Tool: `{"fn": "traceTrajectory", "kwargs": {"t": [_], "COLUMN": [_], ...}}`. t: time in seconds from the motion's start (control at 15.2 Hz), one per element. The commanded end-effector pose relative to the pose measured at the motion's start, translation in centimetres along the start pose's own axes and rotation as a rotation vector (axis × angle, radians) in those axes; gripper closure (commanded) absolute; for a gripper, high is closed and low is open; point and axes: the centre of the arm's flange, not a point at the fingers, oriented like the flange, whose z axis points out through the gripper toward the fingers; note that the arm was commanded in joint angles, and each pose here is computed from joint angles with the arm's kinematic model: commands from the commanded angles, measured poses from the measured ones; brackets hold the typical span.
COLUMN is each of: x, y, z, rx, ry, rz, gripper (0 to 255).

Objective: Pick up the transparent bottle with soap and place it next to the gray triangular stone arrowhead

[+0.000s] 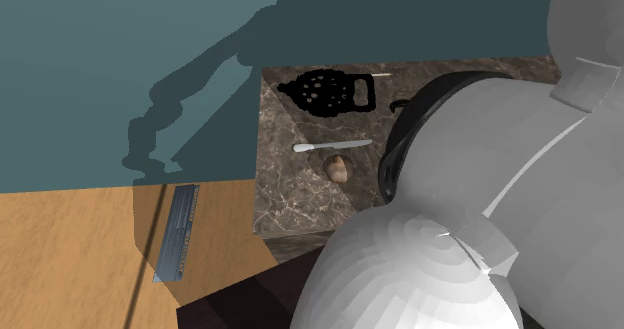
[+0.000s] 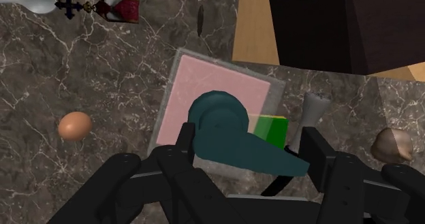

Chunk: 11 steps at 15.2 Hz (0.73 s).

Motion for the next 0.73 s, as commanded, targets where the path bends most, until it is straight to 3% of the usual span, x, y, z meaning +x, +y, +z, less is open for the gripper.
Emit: {"fn": "traceTrajectory", "kwargs": {"t": [0.0, 0.26, 0.66], "x": [-0.7, -1.8, -1.5], "y": [1.9, 5.7, 5.9], "z": [1.5, 4.9, 8.0], "rx": [-0.002, -0.002, -0.002], "ry": [0.001, 0.001, 0.001], "rz": [0.0, 0.0, 0.0], "gripper": [255, 255, 255]}}
